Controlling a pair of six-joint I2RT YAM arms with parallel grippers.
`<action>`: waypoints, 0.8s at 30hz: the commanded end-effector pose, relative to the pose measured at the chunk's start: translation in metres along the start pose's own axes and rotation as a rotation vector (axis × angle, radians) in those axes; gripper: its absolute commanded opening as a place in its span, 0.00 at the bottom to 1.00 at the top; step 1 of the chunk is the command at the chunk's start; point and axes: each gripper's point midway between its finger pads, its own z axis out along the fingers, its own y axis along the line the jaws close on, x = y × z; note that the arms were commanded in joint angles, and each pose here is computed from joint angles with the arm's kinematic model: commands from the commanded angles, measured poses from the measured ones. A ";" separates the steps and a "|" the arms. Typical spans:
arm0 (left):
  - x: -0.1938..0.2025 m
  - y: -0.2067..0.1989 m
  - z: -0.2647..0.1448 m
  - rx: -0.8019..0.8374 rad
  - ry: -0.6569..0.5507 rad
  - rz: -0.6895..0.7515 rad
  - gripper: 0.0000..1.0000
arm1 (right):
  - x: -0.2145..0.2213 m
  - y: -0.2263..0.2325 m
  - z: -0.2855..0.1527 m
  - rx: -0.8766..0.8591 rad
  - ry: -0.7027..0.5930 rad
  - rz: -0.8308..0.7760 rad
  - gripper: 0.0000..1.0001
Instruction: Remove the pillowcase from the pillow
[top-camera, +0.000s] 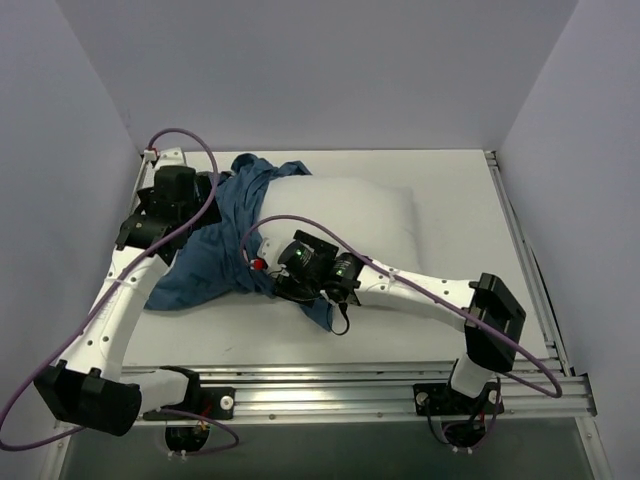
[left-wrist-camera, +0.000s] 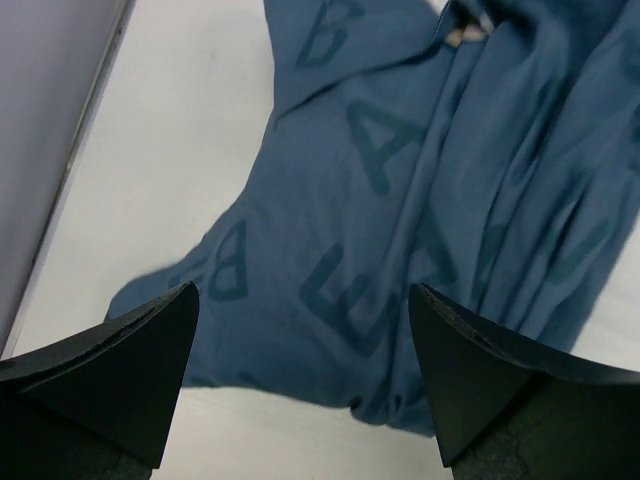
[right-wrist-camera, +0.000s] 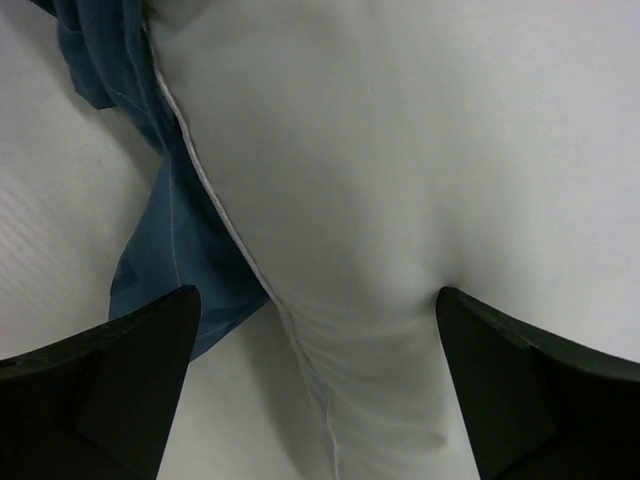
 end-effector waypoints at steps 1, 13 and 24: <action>0.026 0.010 -0.009 0.010 0.067 -0.029 0.94 | -0.007 -0.016 0.015 0.108 0.012 -0.077 1.00; 0.053 0.027 -0.019 0.006 0.091 0.009 0.94 | 0.003 -0.030 0.077 0.339 0.077 -0.085 0.45; 0.077 -0.007 -0.025 0.195 0.182 0.011 0.95 | -0.044 -0.055 0.032 -0.016 -0.110 0.438 0.00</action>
